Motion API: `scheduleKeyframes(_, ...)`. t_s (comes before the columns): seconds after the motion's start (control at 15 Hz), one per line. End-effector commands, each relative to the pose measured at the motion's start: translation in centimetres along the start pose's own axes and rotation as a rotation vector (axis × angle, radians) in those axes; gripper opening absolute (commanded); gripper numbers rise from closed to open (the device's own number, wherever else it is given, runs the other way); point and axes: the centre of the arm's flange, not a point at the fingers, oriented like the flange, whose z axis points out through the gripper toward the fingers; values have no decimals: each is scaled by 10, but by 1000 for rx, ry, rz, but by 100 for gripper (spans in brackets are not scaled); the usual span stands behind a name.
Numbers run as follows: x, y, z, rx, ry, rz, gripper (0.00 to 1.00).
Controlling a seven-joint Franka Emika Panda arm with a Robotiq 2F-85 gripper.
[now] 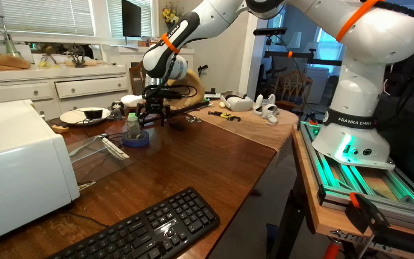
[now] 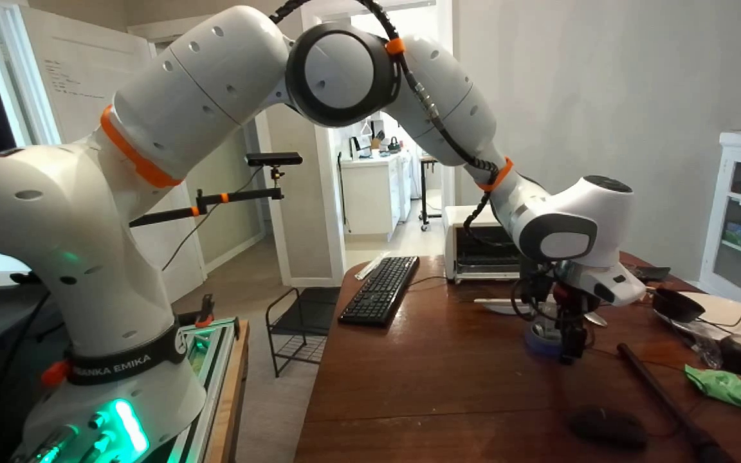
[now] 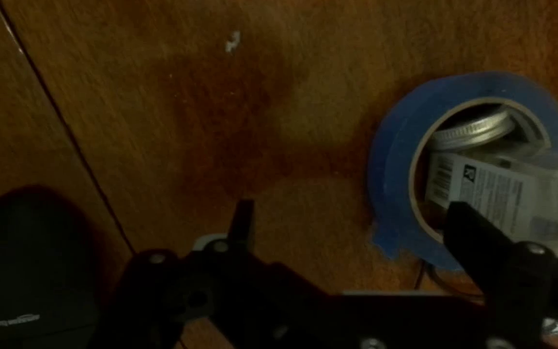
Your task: Put the tape inside the oven and the shaker on top of the microwave
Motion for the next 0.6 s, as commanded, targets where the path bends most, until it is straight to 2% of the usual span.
scheduleKeyframes(0.0,3,-5,14,38,-12,-21,100)
scheduleKeyframes(0.27,4,-6,27,32,-27,-33,100)
scheduleKeyframes(0.47,5,-7,41,16,-41,-37,91)
scheduleKeyframes(0.53,6,-6,45,11,-44,-38,86)
